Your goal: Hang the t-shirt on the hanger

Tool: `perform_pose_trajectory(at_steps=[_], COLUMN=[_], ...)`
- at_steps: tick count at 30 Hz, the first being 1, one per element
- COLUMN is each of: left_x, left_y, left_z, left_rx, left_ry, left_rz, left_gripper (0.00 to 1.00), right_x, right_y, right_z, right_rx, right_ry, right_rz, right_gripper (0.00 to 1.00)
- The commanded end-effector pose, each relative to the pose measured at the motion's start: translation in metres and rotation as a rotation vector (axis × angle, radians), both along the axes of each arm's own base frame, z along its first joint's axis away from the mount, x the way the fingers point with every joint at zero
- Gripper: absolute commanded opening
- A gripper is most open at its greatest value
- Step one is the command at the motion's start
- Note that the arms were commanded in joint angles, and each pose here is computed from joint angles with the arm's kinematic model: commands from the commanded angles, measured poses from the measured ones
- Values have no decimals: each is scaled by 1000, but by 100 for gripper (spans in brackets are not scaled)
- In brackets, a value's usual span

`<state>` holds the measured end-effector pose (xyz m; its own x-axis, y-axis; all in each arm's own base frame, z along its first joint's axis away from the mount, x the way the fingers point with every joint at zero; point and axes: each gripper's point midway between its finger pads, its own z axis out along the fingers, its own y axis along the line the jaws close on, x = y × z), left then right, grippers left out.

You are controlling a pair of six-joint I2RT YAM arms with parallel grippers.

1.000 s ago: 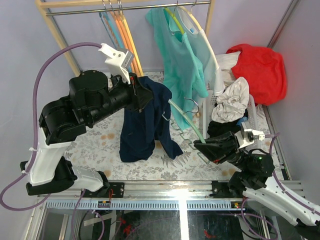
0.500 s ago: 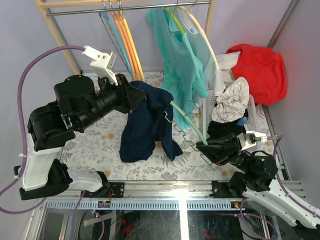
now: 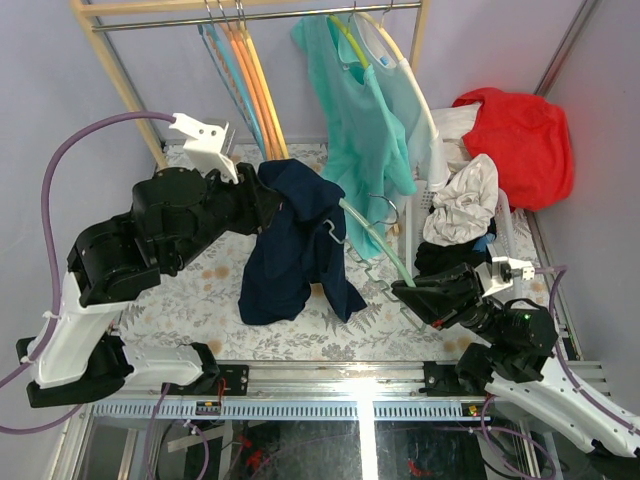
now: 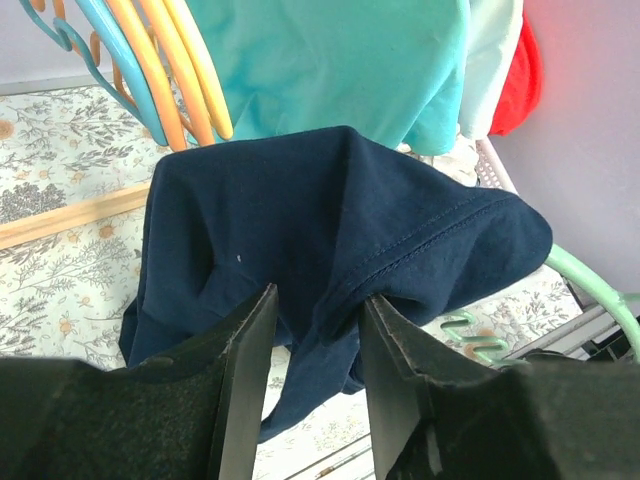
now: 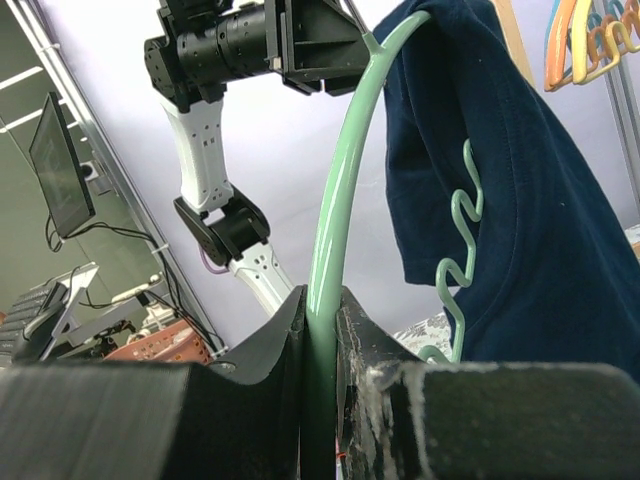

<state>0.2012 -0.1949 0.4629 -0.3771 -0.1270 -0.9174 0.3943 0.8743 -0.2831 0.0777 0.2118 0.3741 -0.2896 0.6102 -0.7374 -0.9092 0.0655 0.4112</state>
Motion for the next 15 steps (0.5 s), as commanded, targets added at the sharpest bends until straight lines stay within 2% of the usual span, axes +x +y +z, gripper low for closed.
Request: perform_pose_trajectory(at_steps=[1, 15], left_x=[0, -13], left_y=[1, 0], left_z=[28, 27], left_rx=[-105, -44], left_ry=[-69, -91], left_rz=[8, -96], left_gripper=[39, 49], right_x=[-16, -16], right_y=[-26, -13], right_z=[60, 60], right_rx=[156, 113], right_ry=[-107, -83], right_rz=[-14, 30], right_gripper=[0, 0])
